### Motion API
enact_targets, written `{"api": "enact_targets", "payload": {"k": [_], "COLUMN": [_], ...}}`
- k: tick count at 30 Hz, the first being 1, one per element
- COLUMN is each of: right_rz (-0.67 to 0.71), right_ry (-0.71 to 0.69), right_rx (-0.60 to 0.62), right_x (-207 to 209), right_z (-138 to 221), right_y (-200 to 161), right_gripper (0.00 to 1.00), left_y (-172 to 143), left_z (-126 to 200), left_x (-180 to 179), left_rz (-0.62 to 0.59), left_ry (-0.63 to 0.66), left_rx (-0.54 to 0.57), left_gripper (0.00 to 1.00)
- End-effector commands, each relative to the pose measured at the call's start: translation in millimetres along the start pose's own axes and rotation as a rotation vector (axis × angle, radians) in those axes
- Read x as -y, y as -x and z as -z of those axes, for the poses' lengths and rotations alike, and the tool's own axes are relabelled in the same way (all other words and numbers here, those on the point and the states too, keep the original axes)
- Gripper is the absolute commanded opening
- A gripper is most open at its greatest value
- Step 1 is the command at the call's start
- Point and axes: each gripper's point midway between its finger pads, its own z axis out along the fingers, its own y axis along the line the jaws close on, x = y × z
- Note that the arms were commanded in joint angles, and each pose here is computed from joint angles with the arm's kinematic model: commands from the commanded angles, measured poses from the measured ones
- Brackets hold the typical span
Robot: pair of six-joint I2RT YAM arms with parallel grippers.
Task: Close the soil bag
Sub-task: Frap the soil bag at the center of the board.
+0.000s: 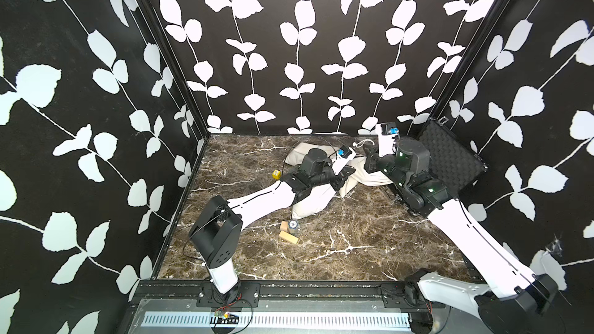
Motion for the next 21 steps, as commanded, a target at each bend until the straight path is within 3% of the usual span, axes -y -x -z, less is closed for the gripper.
{"api": "enact_targets", "payload": {"k": [1, 6, 10, 16, 21], "right_rz": [0.025, 0.034, 0.044, 0.049, 0.013], "right_ry": [-0.085, -0.145, -0.186, -0.283, -0.357], "right_rx": [0.135, 0.193, 0.222, 0.217, 0.102], "right_x": [18, 34, 44, 68, 95], "right_z": [29, 60, 80, 94, 74], "right_y": [38, 60, 71, 65, 22], "right_gripper": [0.0, 0.0, 0.0, 0.0, 0.0], "left_y": [-82, -186, -237, -266, -278], "left_z": [7, 26, 49, 79, 106], "left_x": [-30, -57, -71, -89, -119], "left_rz": [0.03, 0.061, 0.082, 0.046, 0.123], "left_ry": [0.179, 0.382, 0.526, 0.685, 0.796], "left_rx": [-0.275, -0.588, -0.755, -0.884, -0.935], "left_gripper": [0.0, 0.02, 0.13, 0.23, 0.23]}}
